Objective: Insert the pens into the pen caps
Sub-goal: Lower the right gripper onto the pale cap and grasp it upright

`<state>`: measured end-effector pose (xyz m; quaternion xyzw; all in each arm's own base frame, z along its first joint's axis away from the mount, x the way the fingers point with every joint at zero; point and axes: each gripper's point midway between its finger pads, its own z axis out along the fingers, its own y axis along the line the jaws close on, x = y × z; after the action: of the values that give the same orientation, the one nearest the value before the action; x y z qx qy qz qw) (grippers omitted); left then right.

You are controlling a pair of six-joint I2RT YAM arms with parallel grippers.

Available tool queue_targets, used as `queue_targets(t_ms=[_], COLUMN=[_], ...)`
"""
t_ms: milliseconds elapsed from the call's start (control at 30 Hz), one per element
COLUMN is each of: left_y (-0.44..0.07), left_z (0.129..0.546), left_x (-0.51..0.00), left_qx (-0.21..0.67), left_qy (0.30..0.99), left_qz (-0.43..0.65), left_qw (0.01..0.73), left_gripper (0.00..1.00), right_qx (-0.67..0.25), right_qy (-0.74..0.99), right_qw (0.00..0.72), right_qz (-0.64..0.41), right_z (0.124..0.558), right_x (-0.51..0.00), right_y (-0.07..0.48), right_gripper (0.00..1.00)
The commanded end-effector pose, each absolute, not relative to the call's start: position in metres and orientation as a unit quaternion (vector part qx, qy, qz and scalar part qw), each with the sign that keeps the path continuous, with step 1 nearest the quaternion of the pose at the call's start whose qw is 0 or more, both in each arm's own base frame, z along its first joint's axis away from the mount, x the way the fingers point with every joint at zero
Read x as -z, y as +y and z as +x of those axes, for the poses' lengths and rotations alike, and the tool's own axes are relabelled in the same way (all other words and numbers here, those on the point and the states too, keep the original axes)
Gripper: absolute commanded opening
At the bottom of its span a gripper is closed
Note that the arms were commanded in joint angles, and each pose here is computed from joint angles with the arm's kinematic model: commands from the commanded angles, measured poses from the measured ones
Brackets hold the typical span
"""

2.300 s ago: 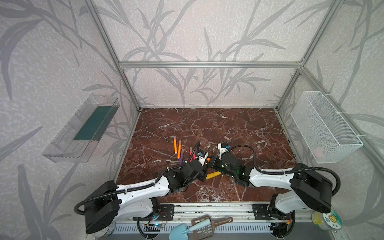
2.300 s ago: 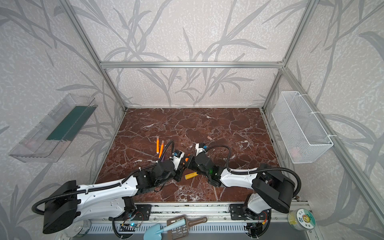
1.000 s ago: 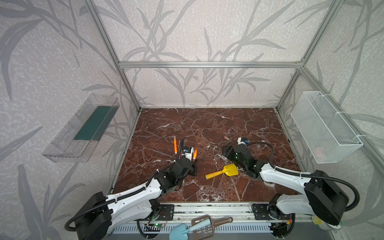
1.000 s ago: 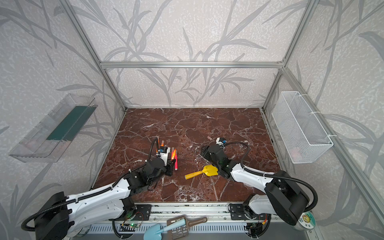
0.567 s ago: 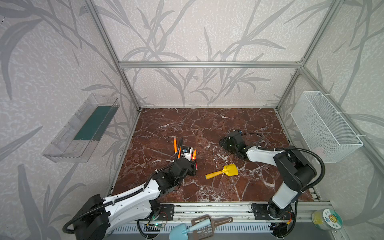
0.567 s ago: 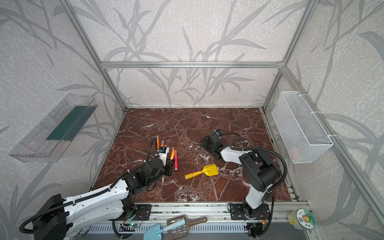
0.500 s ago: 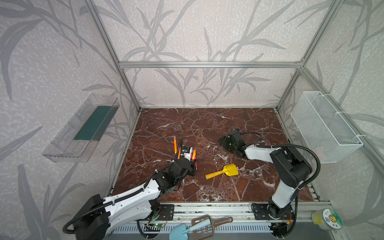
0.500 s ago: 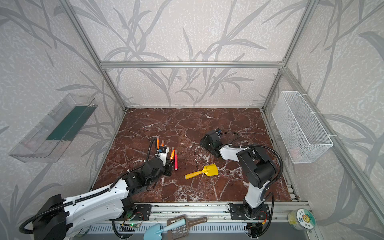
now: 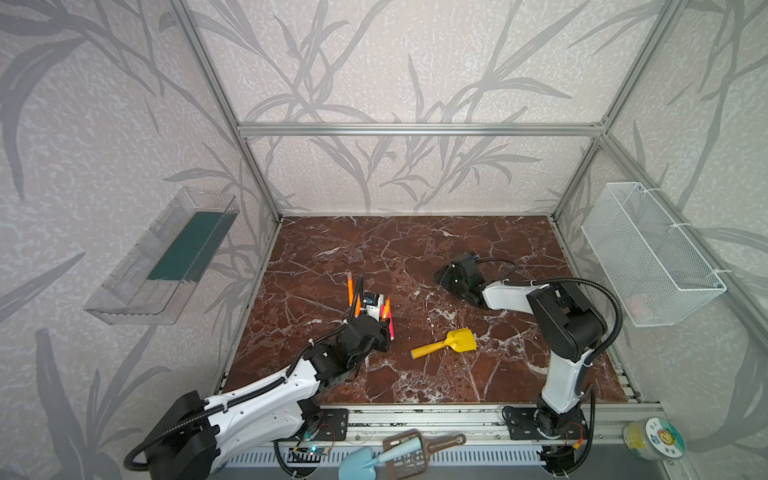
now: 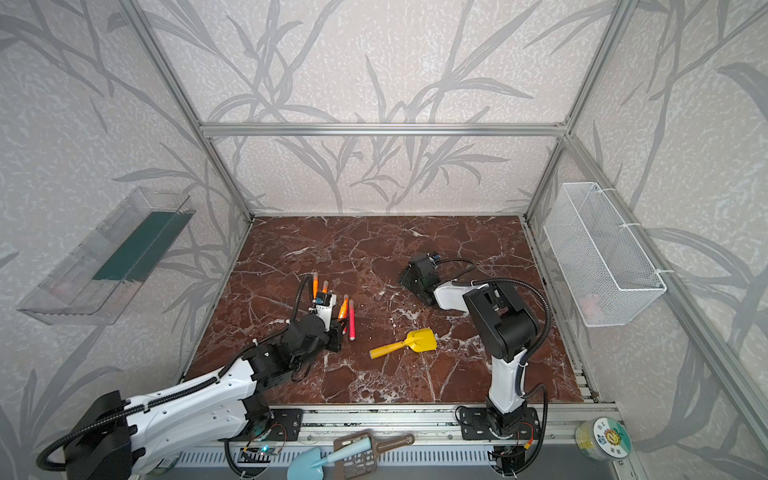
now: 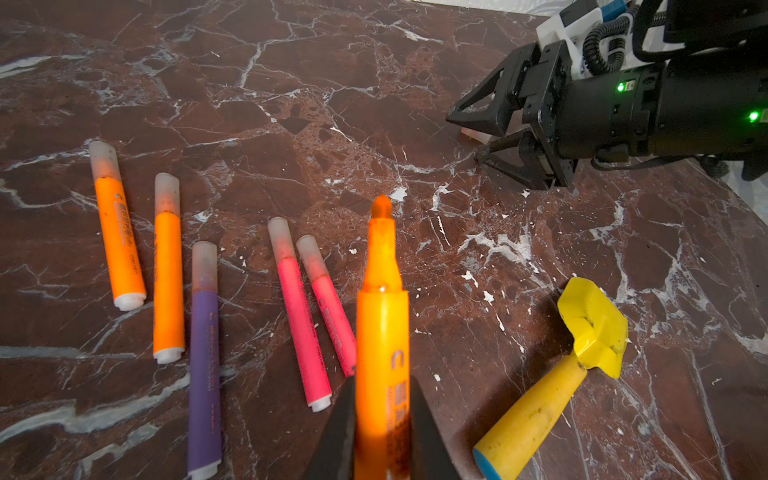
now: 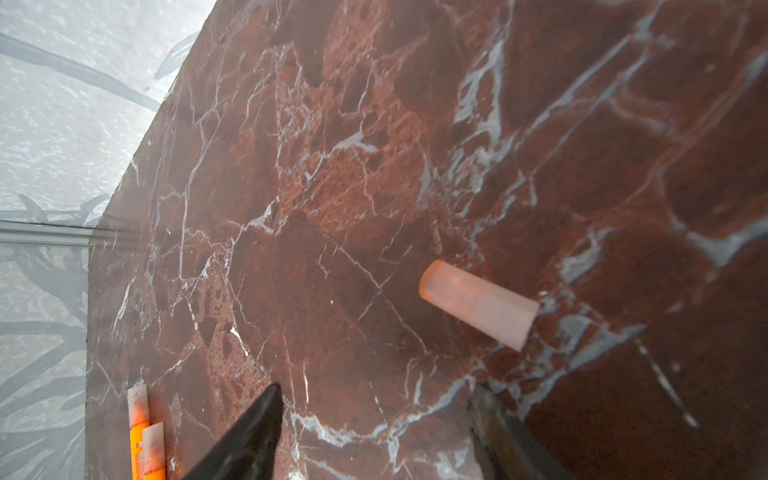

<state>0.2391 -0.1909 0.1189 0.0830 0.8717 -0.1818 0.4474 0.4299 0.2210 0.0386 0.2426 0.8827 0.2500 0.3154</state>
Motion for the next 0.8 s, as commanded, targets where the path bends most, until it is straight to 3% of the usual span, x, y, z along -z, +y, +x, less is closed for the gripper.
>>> queue_targets(t_ms=[0, 333, 767], left_y=[-0.185, -0.185, -0.182], left_z=[0.24, 0.241, 0.241], left_x=[-0.121, -0.12, -0.12], left_qx=[0.174, 0.174, 0.173], left_qy=[0.871, 0.871, 0.871], left_qz=[0.076, 0.075, 0.073], left_qw=[0.454, 0.454, 0.455], left_gripper=[0.0, 0.0, 0.0], right_qx=[-0.196, -0.179, -0.129], right_qy=[0.893, 0.893, 0.927], right_qw=[0.305, 0.314, 0.267], right_qz=[0.267, 0.269, 0.229], right_z=[0.428, 0.45, 0.471], right_x=[-0.017, -0.017, -0.005], right_y=[0.196, 0.191, 0.205], right_gripper=[0.71, 0.7, 0.65])
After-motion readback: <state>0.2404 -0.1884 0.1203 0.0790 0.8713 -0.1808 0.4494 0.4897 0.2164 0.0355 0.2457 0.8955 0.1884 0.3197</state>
